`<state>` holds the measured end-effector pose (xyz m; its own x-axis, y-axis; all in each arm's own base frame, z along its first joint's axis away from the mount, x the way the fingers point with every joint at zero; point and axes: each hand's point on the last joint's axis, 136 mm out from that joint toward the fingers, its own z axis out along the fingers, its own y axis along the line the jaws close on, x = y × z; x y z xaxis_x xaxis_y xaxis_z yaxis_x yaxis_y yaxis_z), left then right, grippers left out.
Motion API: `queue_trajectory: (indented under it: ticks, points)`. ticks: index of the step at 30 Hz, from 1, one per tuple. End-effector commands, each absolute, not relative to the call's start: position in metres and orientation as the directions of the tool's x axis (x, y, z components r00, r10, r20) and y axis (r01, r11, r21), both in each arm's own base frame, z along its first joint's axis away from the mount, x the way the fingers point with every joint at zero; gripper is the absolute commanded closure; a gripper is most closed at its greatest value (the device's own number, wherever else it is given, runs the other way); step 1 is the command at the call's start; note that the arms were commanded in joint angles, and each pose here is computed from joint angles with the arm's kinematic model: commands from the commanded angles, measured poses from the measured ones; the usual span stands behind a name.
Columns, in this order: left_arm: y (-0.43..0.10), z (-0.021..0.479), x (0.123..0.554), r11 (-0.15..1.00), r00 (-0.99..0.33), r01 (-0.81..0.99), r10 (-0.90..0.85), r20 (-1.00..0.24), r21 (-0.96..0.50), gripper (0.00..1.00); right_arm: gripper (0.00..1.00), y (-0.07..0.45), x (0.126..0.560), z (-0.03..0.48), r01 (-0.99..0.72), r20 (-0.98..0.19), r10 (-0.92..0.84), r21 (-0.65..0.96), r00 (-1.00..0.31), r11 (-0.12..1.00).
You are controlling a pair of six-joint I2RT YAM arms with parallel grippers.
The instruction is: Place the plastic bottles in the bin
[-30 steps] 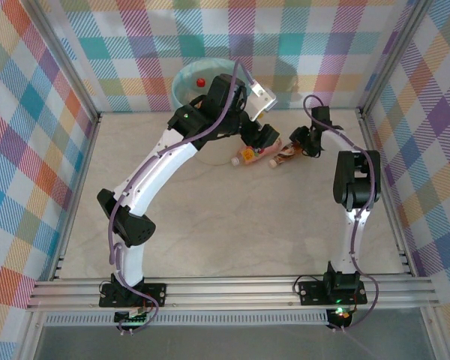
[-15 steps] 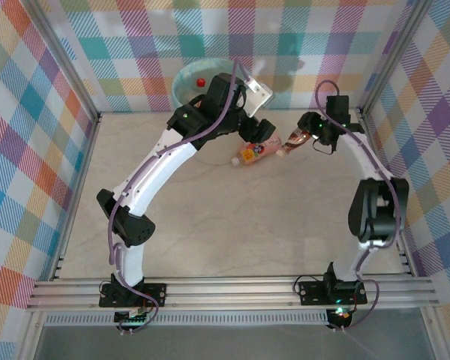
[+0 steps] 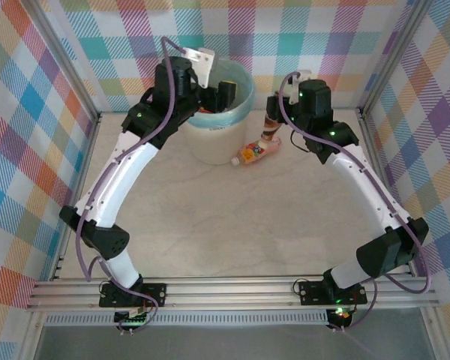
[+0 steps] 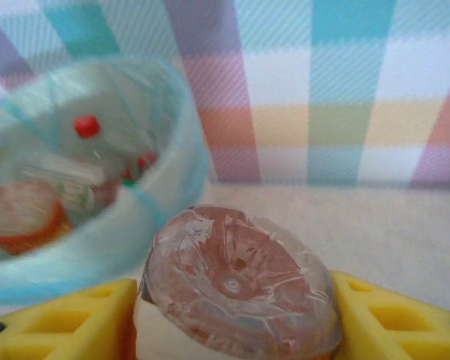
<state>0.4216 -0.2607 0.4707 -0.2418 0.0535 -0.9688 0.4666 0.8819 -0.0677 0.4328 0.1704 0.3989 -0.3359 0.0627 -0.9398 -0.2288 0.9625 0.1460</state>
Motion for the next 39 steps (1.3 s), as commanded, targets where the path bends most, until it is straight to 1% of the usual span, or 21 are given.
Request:
queue_trajectory:
  ticks: [1,3,7,17,19,22,24,27,34,39]
  points:
    - [-0.230,0.493,0.433,0.921,-0.191,0.367,-0.059,-0.980,-0.127,0.22,0.42,0.180,0.423,0.483,-0.282,-0.995,0.024,0.052,-0.100,0.958]
    - [-0.214,0.491,0.440,0.934,-0.207,0.318,-0.101,-0.973,-0.164,0.22,0.41,0.194,0.427,0.501,-0.324,-0.999,0.021,0.033,-0.040,0.946]
    - [-0.190,0.485,0.446,0.943,-0.227,0.260,-0.151,-0.962,-0.210,0.22,0.40,0.219,0.449,0.516,-0.379,-0.999,0.019,0.001,0.044,0.926]
    - [-0.157,0.472,0.438,0.951,-0.219,0.189,-0.200,-0.955,-0.243,0.23,0.41,0.281,0.506,0.519,-0.513,-0.985,0.025,-0.066,0.169,0.856]
    - [-0.153,0.472,0.437,0.952,-0.219,0.183,-0.204,-0.954,-0.246,0.23,0.41,0.290,0.519,0.514,-0.524,-0.984,0.030,-0.069,0.177,0.849]
    - [-0.151,0.472,0.435,0.952,-0.217,0.179,-0.207,-0.954,-0.247,0.23,0.40,0.307,0.542,0.495,-0.535,-0.978,-0.029,-0.137,0.205,0.834]
    - [-0.150,0.470,0.435,0.952,-0.221,0.178,-0.208,-0.953,-0.249,0.23,0.37,0.318,0.555,0.481,-0.546,-0.974,-0.059,-0.173,0.219,0.820]
    - [-0.149,0.467,0.432,0.951,-0.227,0.178,-0.209,-0.951,-0.251,0.23,0.38,0.332,0.570,0.463,-0.560,-0.967,-0.085,-0.210,0.242,0.802]
    - [-0.147,0.464,0.428,0.949,-0.237,0.179,-0.213,-0.948,-0.259,0.23,0.35,0.350,0.593,0.440,-0.570,-0.945,-0.089,-0.264,0.315,0.778]
    - [-0.147,0.461,0.426,0.945,-0.248,0.180,-0.225,-0.942,-0.273,0.23,0.35,0.357,0.606,0.421,-0.567,-0.936,-0.081,-0.275,0.343,0.776]
